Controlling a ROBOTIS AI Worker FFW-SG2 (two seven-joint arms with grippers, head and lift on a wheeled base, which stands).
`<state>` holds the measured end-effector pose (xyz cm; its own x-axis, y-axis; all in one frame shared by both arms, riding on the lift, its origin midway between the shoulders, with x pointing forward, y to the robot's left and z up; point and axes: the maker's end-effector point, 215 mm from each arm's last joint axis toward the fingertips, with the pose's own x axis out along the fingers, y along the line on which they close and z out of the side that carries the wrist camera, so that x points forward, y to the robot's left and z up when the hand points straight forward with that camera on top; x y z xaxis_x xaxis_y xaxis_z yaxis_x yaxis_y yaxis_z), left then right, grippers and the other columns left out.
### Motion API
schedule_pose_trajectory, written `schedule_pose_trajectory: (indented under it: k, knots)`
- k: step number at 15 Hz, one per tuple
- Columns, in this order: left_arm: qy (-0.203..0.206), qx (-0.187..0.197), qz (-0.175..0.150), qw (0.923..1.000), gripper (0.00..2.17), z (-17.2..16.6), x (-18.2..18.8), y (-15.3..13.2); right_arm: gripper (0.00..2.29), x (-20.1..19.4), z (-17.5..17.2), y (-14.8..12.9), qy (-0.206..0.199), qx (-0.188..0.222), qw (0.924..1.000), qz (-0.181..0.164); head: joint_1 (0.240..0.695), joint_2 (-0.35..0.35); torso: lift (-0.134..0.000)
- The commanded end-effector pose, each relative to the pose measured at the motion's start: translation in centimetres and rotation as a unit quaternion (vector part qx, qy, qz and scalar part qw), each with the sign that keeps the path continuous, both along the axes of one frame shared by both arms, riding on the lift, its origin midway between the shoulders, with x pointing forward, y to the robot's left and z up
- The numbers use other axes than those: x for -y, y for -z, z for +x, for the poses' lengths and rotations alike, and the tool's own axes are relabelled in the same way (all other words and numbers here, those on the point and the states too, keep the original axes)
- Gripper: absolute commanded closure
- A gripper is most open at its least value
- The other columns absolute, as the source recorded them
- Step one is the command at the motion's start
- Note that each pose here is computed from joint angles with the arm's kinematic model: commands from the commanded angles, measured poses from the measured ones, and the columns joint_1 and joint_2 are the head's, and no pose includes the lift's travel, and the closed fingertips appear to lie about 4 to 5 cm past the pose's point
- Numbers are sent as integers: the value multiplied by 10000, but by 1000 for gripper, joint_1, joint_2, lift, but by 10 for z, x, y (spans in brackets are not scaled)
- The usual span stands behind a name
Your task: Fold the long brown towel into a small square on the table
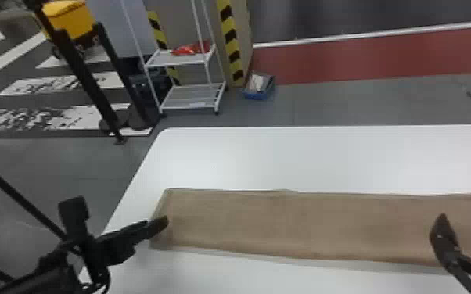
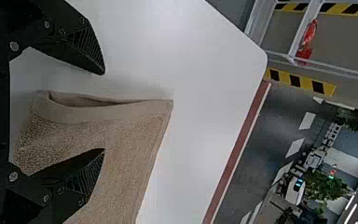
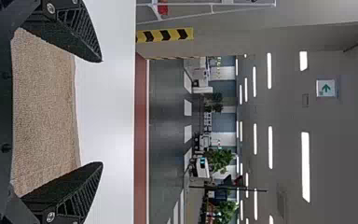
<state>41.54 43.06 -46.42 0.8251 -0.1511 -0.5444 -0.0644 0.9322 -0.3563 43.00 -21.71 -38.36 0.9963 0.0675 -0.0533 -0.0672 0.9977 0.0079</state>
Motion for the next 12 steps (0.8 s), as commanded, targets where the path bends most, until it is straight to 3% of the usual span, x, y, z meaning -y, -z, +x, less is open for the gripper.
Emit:
schedule_pose_trajectory:
  k: [1, 4, 5, 6, 10, 12]
  knots:
    - [164, -36, -9, 9999, 589, -1, 9, 2, 97, 0, 0, 0, -5, -3, 10000, -3, 695, 281, -112]
    - [424, 52, -167, 9989, 1474, -1, 21, -3, 97, 1, 0, 0, -9, 18, 10000, 37, 695, 262, -112]
    - [442, 65, -175, 9988, 1882, -1, 22, -4, 97, 1, 0, 0, -7, 10, 10000, 44, 695, 257, -112]
    - [436, 33, -150, 9989, 2037, -2, 21, -3, 97, 1, 0, 0, -8, 17, 10000, 45, 695, 254, -112]
    - [678, 137, -175, 9975, 2142, -8, 30, -21, 97, 2, 0, -2, 0, 33, 10000, 49, 695, 248, -112]
    - [912, 264, -325, 9949, 2142, -12, 56, -54, 97, 5, -2, -4, 25, 50, 10000, 36, 695, 240, -112]
